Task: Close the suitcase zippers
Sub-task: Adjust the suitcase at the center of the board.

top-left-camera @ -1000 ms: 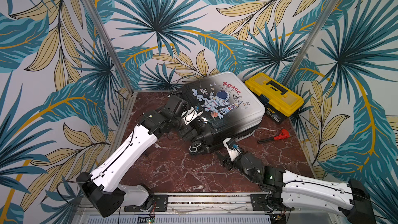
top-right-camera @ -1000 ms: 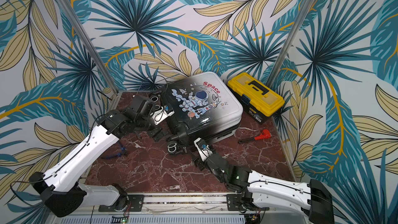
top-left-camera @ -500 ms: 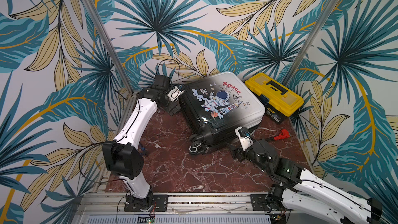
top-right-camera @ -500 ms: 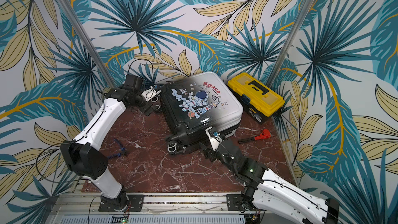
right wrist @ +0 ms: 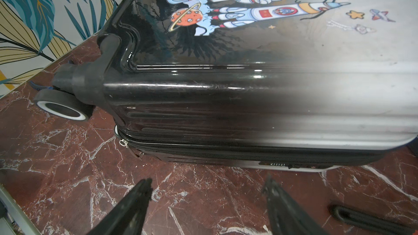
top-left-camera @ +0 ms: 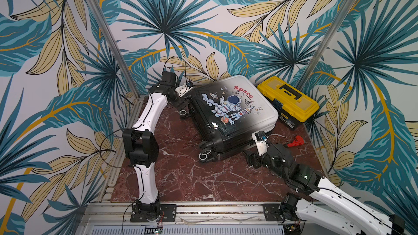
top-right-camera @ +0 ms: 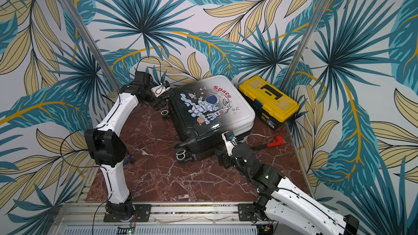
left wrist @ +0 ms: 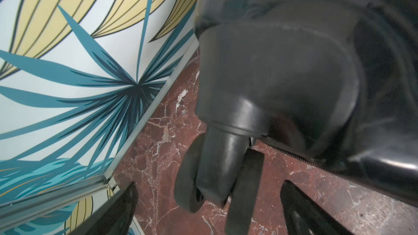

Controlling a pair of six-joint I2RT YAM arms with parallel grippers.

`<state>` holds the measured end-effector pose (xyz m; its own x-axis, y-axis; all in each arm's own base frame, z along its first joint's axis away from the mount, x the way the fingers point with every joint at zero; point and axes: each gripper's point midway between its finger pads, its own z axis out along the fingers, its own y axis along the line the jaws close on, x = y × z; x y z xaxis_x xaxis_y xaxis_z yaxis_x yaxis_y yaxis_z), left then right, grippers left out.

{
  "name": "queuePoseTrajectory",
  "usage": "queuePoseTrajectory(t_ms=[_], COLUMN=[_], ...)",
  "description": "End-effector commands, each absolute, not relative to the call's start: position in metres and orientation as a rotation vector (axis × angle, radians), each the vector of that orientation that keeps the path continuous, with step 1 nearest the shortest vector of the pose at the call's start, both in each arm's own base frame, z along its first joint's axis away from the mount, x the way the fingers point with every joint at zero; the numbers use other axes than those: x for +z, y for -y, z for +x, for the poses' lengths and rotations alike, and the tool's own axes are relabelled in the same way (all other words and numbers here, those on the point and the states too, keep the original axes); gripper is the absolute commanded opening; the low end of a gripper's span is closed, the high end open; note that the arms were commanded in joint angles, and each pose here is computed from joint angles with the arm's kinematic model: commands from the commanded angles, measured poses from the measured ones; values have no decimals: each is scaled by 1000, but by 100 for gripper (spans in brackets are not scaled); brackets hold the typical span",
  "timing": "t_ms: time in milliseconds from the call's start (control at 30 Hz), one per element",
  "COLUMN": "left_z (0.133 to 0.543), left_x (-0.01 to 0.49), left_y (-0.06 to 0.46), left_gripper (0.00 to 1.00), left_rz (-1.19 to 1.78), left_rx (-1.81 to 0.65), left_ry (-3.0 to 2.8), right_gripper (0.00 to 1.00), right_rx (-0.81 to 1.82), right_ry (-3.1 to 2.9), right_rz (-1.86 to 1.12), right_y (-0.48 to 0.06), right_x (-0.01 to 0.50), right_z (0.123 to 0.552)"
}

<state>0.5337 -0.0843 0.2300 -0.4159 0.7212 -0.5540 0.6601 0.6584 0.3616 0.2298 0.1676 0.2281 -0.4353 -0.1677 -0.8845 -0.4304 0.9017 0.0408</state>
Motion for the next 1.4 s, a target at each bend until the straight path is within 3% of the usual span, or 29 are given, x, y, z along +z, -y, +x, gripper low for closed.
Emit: queuePoseTrajectory(t_ms=[0, 167, 367, 667, 1000, 1367], left_z=[537, 532, 535, 526, 466, 371], left_x=[234, 214, 203, 208, 212, 197], left_y=[93, 99, 92, 97, 97, 106], left_gripper=[99, 92, 66, 41, 40, 43], left_rz=[1099, 1159, 1141, 1120, 926, 801], left_rx=[27, -26, -43, -137, -265, -282], left_ry=[-2115, -2122, -2153, -2139, -2278, -2419], right_gripper=[80, 79, 79, 80, 76, 77], right_rx=[339, 337, 361, 394, 521, 634], right_ry=[-2052, -2092, -2082, -2015, -1952, -2004], right_rz=[-386, -242, -178, -69, 158, 114], right_y=[-166, -152, -150, -147, -144, -164], right_x=[225, 224, 227, 245, 253, 242], right_z=[229, 238, 243, 260, 301, 342])
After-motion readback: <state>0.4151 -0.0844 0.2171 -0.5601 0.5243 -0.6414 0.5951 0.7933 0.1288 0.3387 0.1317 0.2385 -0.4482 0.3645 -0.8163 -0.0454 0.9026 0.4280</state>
